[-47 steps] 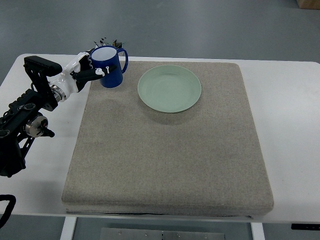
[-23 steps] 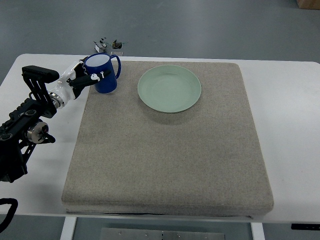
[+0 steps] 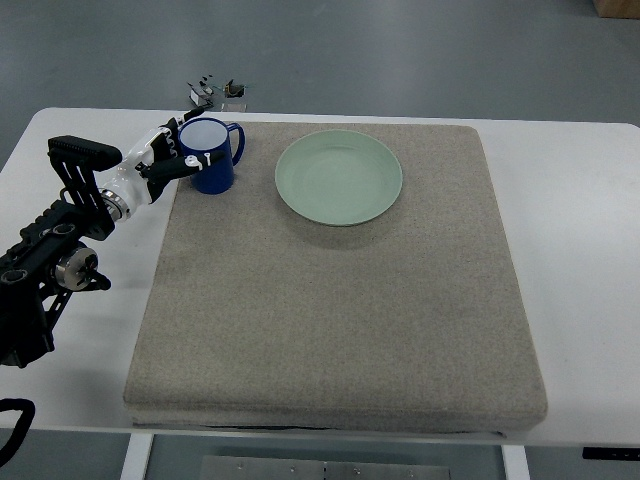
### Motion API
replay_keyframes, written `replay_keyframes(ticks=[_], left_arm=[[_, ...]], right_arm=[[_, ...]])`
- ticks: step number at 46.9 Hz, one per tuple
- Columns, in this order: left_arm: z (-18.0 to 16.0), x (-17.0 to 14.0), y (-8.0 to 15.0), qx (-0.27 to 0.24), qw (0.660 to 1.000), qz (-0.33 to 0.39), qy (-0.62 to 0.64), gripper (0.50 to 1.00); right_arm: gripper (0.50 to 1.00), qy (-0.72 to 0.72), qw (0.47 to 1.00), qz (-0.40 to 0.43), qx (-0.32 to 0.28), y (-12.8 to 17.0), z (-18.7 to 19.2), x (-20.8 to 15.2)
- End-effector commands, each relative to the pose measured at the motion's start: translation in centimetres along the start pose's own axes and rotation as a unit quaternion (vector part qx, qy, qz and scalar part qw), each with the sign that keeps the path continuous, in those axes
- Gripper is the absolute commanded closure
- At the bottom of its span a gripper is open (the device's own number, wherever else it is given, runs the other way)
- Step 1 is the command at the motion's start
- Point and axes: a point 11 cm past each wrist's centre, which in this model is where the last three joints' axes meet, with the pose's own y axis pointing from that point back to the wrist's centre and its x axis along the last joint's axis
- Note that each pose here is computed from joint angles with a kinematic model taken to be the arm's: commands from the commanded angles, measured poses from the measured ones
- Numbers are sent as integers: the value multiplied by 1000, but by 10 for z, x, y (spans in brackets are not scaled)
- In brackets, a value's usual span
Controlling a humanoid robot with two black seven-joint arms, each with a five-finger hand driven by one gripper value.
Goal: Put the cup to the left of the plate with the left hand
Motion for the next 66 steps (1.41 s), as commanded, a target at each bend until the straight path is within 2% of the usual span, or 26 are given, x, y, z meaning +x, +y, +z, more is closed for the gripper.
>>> replay_keyframes(ticks=[1,14,22,33,46,57,66], left_arm=[[1,0,0,-1,1000,-1,0,506],[14,10,1,-19,1000,10,19,504],[42,43,8,-44,998,30,45,504],[88,69,14,-83,993,0,83,504],[97,83,15,-43,980,-14,195,504],[102,77,14,-43,976,-49,209,504],[102,76,14,-45,975,-49,211,504]], right_arm=[[566,0,1000,1,0,0,0,0],[566,0,1000,0,0,0,0,0],[566,0,1000,1,0,0,0,0],[566,0,1000,1,0,0,0,0],[566,0,1000,0,0,0,0,0],[566,0,1000,0,0,0,0,0],[566,0,1000,1,0,0,0,0]])
